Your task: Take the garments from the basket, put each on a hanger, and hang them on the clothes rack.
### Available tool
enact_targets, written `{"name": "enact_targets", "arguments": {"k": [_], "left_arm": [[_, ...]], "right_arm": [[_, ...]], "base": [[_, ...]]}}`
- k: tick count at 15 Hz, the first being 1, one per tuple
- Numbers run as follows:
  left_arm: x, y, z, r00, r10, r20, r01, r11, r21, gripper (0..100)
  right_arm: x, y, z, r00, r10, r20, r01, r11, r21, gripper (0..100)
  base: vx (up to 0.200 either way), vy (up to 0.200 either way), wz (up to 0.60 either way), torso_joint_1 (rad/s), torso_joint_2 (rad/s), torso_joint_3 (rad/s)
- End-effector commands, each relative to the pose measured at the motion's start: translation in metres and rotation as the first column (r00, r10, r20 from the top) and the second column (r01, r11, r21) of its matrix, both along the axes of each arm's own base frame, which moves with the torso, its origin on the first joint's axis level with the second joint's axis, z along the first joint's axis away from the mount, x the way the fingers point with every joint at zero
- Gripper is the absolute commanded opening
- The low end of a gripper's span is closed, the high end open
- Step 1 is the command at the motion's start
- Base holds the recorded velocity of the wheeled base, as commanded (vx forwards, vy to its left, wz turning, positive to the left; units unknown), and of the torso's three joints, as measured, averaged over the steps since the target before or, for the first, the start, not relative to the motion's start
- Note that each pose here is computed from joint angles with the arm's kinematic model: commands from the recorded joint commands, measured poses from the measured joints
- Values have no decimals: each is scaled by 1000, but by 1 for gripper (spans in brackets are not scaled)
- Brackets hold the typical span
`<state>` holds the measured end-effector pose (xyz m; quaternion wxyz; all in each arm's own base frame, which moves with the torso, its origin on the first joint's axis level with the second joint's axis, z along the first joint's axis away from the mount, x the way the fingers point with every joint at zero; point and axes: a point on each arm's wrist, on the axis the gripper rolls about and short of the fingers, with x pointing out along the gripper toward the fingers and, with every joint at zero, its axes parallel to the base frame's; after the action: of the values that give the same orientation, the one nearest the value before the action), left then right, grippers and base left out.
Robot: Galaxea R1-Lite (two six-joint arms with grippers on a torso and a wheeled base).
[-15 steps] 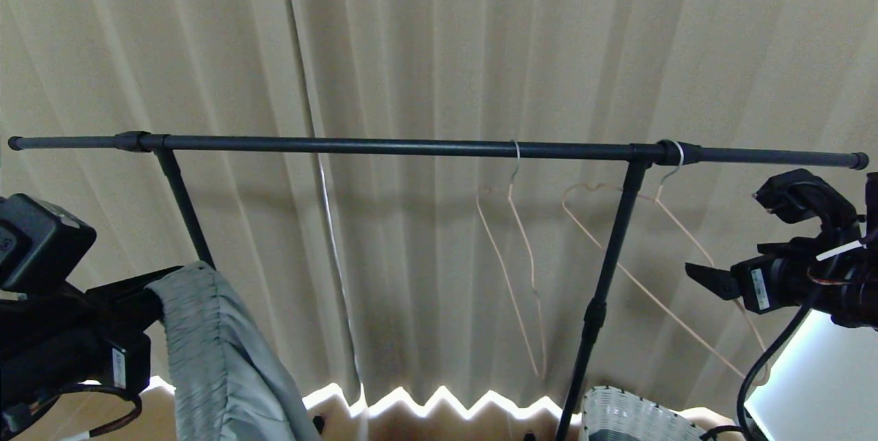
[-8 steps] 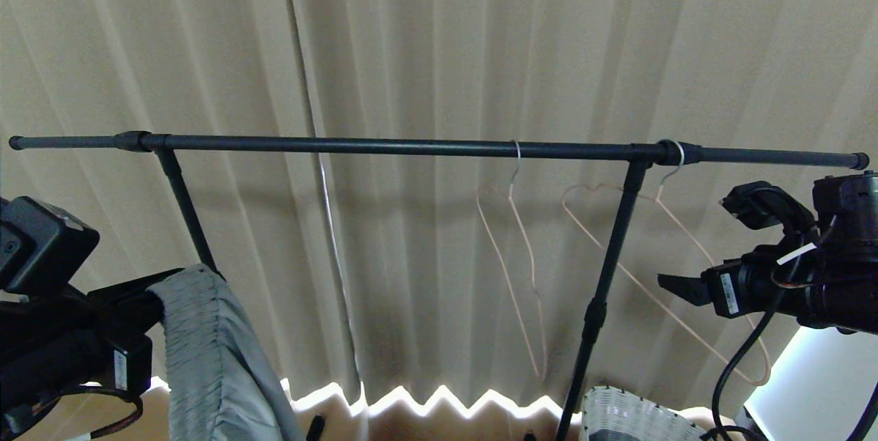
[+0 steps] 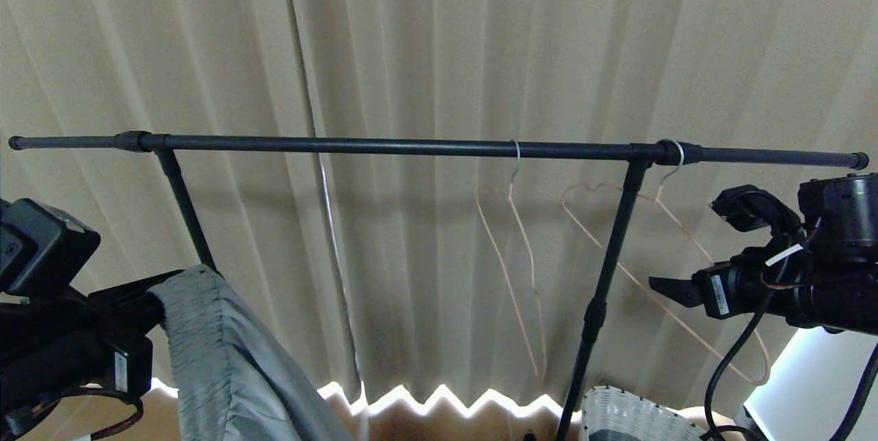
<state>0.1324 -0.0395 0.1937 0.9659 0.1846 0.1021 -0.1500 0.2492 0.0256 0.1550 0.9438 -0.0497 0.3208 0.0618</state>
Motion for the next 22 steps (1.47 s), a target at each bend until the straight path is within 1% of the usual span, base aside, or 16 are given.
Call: {"name": "enact_targets", "arguments": {"k": [1,4,5,10,13,17,20,22], "left_arm": [[0,0,-1,1000,-1,-3,1,1000,1,0],[0,0,0,1000,1,1,-1,1000,0,0],[0,0,0,1000,1,1,-1,1000,0,0],[0,0,0,1000,0,1,0,1000,2,0],[0,0,0,1000,0,3,0,1000,1,0],[0,0,0,1000,0,5,0,1000,9,0],[-2,1,0,1000,1,6,-2,1000,8,0],[-2,1,-1,1000,3,6,-3,1000,8,0]], "right_arm": [[4,0,-4,1000,2,-17,-2,1000,-2,100],[5,0,-1,1000,2,-6,-2,1000,-1,100],[5,0,-1,1000,2,-3,-2,1000,0,0],[-3,0,5,1000,0,20,0,1000,2,0],[-15,-2,15,998,-6,64,5,1000,7,0],[-22,-4,25,994,-15,108,14,1000,10,0],[-42,-11,32,988,-45,151,44,999,12,0],[-57,-16,28,986,-70,149,70,998,5,0]], "base": [[0,0,0,0,0,0],[0,0,0,0,0,0],[0,0,0,0,0,0],[0,0,0,0,0,0],[0,0,0,0,0,0],[0,0,0,0,0,0],[0,0,0,0,0,0],[0,0,0,0,0,0]]}}
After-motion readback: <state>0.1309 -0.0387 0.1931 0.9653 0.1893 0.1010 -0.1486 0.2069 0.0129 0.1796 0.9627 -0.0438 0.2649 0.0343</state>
